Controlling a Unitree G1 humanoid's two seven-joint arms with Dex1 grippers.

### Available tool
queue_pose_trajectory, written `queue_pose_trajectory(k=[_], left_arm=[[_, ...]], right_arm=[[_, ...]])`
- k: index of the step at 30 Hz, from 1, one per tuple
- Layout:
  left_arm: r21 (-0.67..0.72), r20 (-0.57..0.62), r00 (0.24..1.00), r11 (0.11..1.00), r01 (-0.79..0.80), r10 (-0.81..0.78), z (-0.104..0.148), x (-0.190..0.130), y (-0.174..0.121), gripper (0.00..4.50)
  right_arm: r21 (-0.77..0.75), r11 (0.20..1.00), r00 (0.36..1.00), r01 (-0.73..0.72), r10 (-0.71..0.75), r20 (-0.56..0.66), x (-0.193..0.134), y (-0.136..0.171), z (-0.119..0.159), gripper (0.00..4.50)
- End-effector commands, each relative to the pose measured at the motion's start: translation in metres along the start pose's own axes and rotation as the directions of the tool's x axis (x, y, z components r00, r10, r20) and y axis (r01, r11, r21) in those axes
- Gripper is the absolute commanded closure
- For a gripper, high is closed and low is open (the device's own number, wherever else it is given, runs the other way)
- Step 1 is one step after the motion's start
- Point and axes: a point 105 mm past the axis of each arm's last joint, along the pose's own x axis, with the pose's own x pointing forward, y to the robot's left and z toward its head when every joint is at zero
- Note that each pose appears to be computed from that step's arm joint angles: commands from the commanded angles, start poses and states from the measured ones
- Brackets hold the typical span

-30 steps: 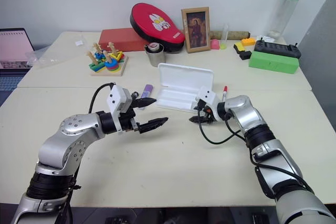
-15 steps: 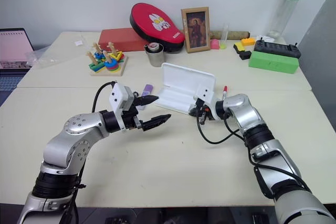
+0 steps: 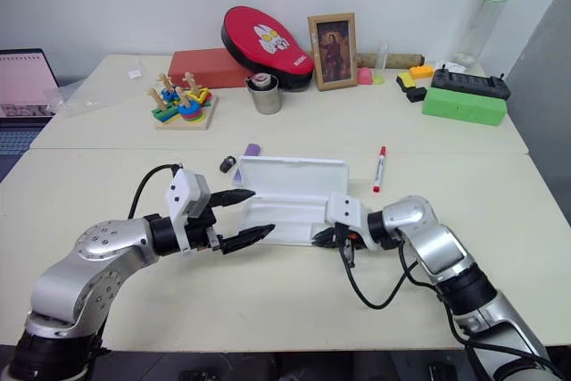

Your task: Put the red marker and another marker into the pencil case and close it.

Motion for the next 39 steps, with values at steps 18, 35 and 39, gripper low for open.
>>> queue_pose_trajectory(k=[18,35,39], left_arm=[[0.071,0.101,0.993,0.996,0.061,-0.068,0.043,0.008,-0.015,0.0],[0.102,0.349,0.937,0.994,-0.025,-0.012,0.116,0.049,0.018,0.0],[0.123,0.349,0.936,0.992,-0.009,-0.035,0.122,0.06,0.019,0.0]], right_arm=[[0.131,0.977,0.858,0.169,-0.212,0.467,-0.091,-0.034,0.095,1.15],[0.522,0.361,0.532,0.773,-0.817,-0.223,-0.094,-0.131,-0.041,0.07],[0.537,0.348,0.551,0.769,-0.787,-0.279,-0.077,-0.124,-0.05,0.07]])
